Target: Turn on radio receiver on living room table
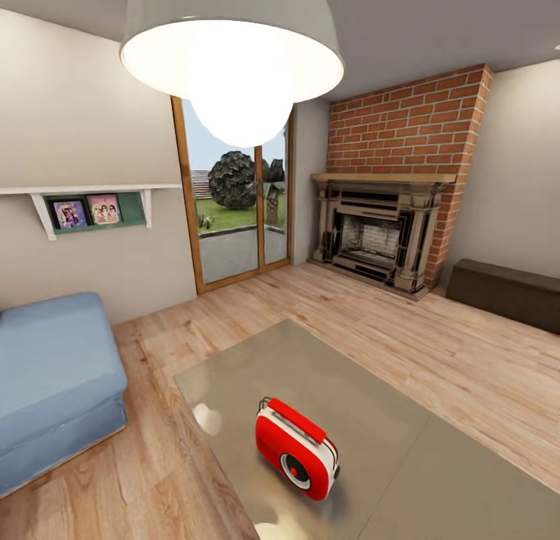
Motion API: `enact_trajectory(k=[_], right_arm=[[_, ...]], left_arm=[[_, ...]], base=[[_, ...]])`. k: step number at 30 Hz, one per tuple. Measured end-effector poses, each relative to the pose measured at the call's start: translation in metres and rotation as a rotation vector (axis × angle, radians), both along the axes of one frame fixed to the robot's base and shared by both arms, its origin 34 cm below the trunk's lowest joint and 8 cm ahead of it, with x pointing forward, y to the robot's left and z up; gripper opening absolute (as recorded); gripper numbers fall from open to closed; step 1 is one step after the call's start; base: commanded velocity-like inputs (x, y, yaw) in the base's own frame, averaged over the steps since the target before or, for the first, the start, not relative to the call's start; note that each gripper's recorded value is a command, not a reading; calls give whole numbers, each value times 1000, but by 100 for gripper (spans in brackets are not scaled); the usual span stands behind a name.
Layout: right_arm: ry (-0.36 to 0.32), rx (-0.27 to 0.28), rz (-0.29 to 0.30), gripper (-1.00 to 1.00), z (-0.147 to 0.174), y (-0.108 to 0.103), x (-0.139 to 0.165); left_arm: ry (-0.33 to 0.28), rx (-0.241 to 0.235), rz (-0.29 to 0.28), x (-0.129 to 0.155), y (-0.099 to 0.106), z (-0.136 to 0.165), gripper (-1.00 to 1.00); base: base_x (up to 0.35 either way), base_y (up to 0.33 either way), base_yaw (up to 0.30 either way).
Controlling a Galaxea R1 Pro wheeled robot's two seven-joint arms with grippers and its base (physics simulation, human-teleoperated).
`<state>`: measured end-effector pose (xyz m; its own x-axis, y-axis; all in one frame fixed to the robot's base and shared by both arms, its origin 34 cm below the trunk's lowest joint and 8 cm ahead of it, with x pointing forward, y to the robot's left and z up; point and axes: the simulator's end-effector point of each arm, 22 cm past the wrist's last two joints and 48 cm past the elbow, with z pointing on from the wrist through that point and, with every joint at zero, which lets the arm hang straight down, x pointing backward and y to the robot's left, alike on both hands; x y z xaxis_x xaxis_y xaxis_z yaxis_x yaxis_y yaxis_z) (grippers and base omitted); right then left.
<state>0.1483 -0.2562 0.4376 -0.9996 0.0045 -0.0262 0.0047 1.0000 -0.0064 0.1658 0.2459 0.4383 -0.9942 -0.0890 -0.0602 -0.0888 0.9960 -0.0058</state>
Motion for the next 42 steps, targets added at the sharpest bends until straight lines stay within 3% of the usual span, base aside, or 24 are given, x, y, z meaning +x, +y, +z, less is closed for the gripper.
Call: enact_trajectory(k=[25, 42], right_arm=[[0, -1, 2, 100, 0, -1, 0], [-1, -1, 5, 100, 28, -1, 1]], left_arm=[[-1, -10, 0, 0, -4, 0, 100], [0, -10, 0, 1, -5, 28, 100]], base=[[0, 0, 0], [0, 0, 0]])
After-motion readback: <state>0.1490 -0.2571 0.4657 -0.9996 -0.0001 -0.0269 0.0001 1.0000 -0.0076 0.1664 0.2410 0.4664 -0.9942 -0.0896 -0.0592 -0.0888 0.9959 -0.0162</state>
